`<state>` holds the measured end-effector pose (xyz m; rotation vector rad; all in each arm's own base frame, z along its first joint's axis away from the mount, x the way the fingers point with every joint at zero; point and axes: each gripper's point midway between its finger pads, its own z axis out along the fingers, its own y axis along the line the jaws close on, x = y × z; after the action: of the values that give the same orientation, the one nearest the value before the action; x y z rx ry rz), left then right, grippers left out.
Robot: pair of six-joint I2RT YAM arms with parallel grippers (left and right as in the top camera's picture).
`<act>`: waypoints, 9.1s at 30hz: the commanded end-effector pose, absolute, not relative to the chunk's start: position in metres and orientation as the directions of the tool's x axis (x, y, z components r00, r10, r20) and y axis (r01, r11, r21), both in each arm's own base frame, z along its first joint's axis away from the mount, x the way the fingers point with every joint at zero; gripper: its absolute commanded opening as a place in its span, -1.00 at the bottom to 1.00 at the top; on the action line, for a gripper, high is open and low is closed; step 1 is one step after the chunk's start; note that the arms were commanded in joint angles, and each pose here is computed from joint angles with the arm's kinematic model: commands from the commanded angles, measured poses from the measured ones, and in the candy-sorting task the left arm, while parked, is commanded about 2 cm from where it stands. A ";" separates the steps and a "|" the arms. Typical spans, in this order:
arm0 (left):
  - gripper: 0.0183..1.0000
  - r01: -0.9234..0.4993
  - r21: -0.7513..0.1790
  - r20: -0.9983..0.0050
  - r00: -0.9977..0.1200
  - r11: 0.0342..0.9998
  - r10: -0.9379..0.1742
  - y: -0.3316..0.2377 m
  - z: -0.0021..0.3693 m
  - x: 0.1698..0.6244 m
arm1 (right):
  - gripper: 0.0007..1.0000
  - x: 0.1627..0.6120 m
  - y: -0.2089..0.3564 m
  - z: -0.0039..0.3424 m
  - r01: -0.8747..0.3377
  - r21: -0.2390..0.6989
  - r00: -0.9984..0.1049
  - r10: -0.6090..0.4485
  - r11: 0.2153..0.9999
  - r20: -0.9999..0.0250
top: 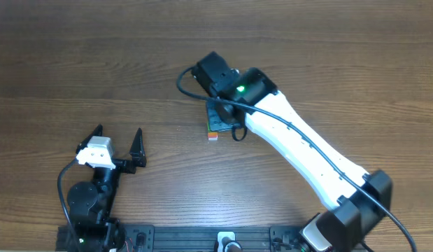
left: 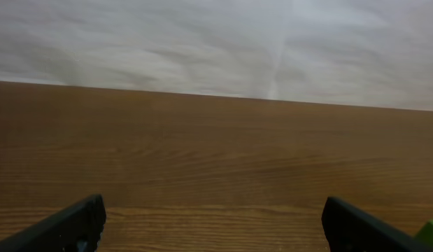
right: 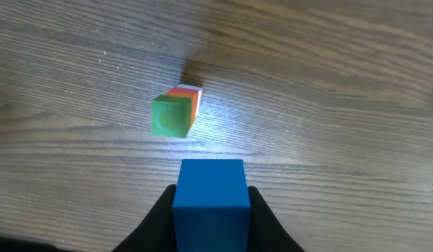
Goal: Stack Cubes
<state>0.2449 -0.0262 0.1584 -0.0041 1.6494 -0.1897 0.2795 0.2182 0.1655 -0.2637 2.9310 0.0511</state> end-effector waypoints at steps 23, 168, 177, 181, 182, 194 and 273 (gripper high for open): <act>1.00 0.127 -0.112 -0.991 -0.087 0.986 -0.102 -0.029 0.157 0.244 | -0.98 0.288 0.251 0.128 -0.163 -0.009 -0.983 -0.163 0.987 -0.088; 1.00 0.127 -0.112 -0.991 -0.087 0.986 -0.102 -0.029 0.157 0.244 | -0.90 0.286 0.253 0.105 -0.140 0.010 -0.990 -0.140 0.990 -0.026; 1.00 0.127 -0.112 -0.991 -0.087 0.986 -0.102 -0.029 0.157 0.244 | -0.39 0.286 0.253 0.105 -0.140 0.008 -0.990 -0.140 0.990 -0.027; 1.00 0.127 -0.112 -0.991 -0.087 0.986 -0.102 -0.029 0.157 0.244 | -0.38 0.286 0.253 0.105 -0.140 0.009 -0.990 -0.140 0.990 -0.028; 1.00 0.127 -0.112 -0.991 -0.087 0.986 -0.102 -0.029 0.157 0.244 | -0.38 0.286 0.253 0.105 -0.140 0.009 -0.990 -0.140 0.990 -0.028; 1.00 0.127 -0.112 -0.991 -0.087 0.986 -0.102 -0.029 0.157 0.244 | 0.40 0.290 0.253 0.105 -0.140 0.005 -0.989 -0.140 0.990 -0.048; 1.00 0.127 -0.112 -0.991 -0.087 0.986 -0.102 -0.029 0.157 0.244 | 0.99 0.244 0.001 0.194 0.028 -0.065 0.031 -0.066 0.997 -0.997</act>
<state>0.2448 -0.0262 0.1588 -0.0040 1.6479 -0.1897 0.2416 -0.0024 0.2072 -0.0117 1.5176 -0.0797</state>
